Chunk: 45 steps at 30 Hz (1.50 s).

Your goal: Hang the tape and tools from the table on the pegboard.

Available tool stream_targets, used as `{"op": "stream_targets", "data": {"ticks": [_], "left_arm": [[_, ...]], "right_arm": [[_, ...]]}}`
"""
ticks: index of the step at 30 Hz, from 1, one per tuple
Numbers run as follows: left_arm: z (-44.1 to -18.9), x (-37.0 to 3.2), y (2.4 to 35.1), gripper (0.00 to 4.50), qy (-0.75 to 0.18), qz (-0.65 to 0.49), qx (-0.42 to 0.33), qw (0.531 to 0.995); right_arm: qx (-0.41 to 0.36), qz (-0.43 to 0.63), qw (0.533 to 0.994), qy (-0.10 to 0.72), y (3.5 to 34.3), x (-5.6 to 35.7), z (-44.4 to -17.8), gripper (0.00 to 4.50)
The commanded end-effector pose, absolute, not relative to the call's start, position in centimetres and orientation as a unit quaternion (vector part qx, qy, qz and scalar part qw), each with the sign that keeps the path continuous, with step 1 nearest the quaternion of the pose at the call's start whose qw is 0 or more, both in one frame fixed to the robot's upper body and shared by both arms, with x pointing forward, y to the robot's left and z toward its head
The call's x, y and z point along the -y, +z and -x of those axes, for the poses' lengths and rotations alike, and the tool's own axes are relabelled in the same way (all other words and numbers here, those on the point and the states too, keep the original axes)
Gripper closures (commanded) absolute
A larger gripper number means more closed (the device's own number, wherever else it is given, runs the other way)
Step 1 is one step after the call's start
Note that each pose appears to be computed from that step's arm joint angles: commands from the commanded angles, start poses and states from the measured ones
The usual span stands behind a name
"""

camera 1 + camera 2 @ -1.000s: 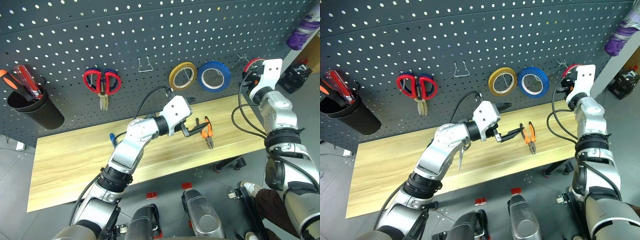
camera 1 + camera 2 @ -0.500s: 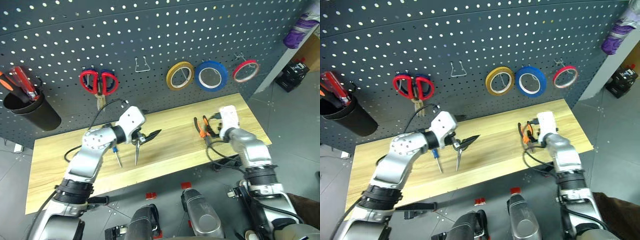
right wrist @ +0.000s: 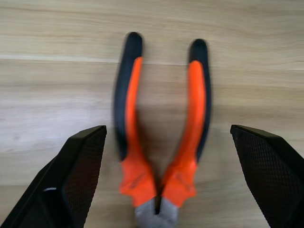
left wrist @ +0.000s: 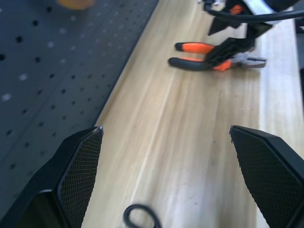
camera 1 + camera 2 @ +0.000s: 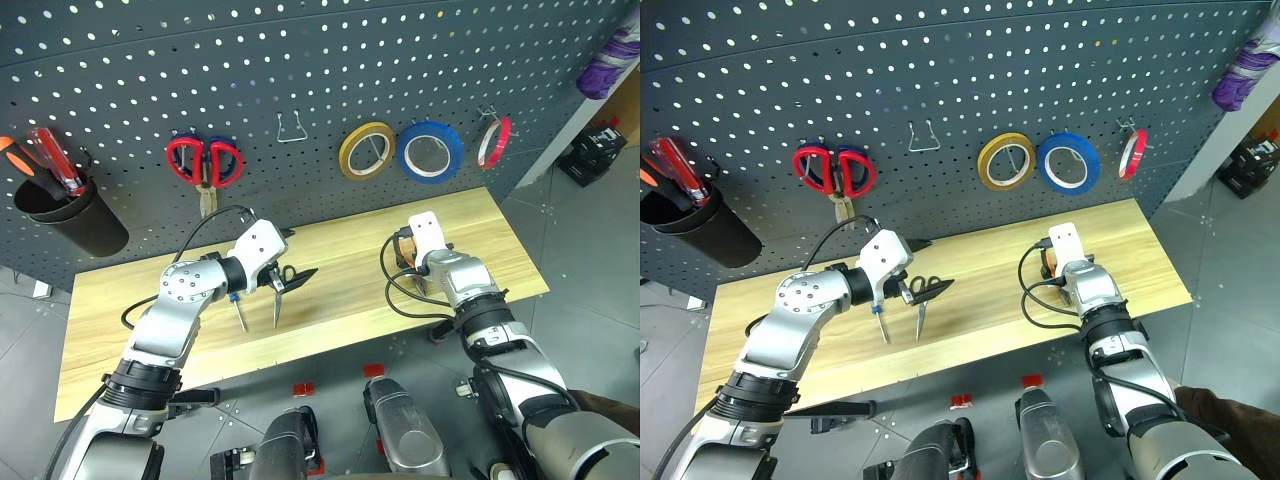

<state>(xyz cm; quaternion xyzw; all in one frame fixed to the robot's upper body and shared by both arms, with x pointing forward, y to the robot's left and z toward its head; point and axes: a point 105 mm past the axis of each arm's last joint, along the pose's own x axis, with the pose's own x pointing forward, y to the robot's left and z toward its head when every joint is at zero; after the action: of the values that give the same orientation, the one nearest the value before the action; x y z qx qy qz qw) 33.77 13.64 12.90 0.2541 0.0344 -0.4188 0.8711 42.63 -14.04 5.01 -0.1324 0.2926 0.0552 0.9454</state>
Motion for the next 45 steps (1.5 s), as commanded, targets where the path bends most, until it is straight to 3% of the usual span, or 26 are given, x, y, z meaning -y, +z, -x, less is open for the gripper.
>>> {"op": "stream_targets", "data": {"ticks": [1,15,18,22,24,27,31,36,40,45], "left_arm": [[-33.3,-13.2,13.8,0.0,-0.425,-0.259,-0.013,0.867],[-33.3,-13.0,13.8,0.0,-0.428,-0.257,-0.012,0.867],[-33.2,-12.9,13.6,0.0,-0.431,-0.246,-0.016,0.868],[-32.4,-13.1,13.7,0.0,-0.441,-0.219,-0.015,0.87],[-31.9,-13.3,13.8,0.0,-0.442,-0.208,-0.012,0.872],[-31.1,-13.9,14.2,0.0,-0.431,-0.182,0.002,0.884],[-29.8,-14.6,15.3,0.0,-0.403,-0.143,0.04,0.903],[-28.2,-16.8,15.8,0.0,-0.314,-0.092,0.054,0.943],[-27.0,-18.0,15.6,0.0,-0.265,-0.086,0.042,0.96],[-27.4,-18.3,15.9,0.0,-0.226,-0.099,0.021,0.969]], "right_arm": [[-0.291,0.122,0.947,0.055,5.1,13.8,-43.1,0.04],[-0.371,0.043,0.926,0.046,1.4,13.7,-42.0,0.04],[-0.392,0.017,0.918,0.047,0.6,13.4,-41.4,0.59],[-0.374,0.049,0.923,0.076,1.2,12.2,-41.7,1.85],[-0.346,0.072,0.931,0.092,2.0,11.6,-42.1,1.87],[-0.275,0.102,0.948,0.126,4.2,9.8,-42.4,1.87],[-0.207,0.088,0.961,0.16,6.8,7.6,-40.2,1.87],[0.014,0.074,0.973,0.218,16.0,3.3,-36.8,1.87],[0.214,0.085,0.944,0.237,24.1,0.9,-34.5,1.87],[0.351,0.072,0.902,0.239,30.5,-0.9,-33.8,1.87]]}}
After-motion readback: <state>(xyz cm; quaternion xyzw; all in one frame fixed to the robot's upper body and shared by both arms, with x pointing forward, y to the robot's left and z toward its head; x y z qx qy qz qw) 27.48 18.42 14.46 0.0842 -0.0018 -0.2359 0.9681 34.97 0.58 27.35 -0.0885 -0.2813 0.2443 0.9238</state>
